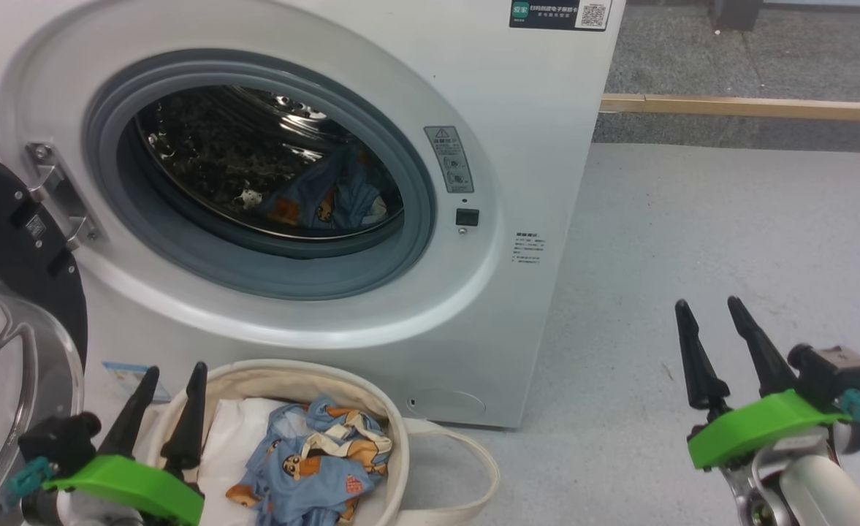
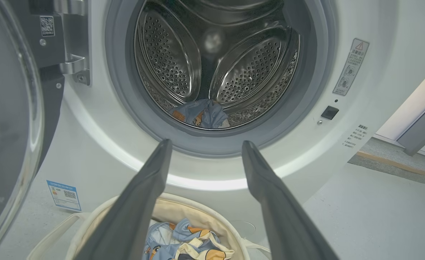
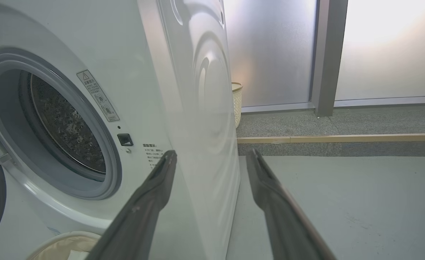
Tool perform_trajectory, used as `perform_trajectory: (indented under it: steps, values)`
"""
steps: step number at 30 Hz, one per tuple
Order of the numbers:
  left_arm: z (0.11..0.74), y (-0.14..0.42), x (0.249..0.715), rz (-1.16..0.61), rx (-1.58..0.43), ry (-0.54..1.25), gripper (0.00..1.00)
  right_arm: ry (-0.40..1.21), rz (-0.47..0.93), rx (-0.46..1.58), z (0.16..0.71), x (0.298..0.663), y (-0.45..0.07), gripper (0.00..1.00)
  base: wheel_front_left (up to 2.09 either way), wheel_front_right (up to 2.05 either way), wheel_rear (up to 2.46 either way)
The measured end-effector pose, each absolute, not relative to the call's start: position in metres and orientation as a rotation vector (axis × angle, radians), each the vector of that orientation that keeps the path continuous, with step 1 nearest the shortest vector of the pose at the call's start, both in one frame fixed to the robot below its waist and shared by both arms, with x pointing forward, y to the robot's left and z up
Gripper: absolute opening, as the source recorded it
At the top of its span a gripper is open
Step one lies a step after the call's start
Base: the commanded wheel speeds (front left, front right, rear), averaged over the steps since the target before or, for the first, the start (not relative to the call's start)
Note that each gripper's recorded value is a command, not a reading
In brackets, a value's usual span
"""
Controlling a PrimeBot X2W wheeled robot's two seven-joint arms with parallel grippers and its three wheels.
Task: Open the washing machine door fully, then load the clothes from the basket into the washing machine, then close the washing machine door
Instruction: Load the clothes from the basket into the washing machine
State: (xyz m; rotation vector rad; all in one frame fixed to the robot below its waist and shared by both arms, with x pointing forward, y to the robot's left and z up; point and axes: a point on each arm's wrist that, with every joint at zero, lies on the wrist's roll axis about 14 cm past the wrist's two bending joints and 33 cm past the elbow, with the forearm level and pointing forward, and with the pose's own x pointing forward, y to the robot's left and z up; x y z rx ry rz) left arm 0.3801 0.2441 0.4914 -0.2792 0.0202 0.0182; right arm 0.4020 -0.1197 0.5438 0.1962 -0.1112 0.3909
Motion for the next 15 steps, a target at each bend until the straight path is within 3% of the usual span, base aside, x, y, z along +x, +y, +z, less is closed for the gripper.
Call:
perform_trajectory:
  steps: [15]
  values:
    - [0.4936, 0.2438, 0.3832, 0.017, -0.28, 0.007, 1.0, -0.098, 0.359, 0.215, 0.5371, 0.4025, -0.1275, 1.0, 0.0, 0.0, 0.0]
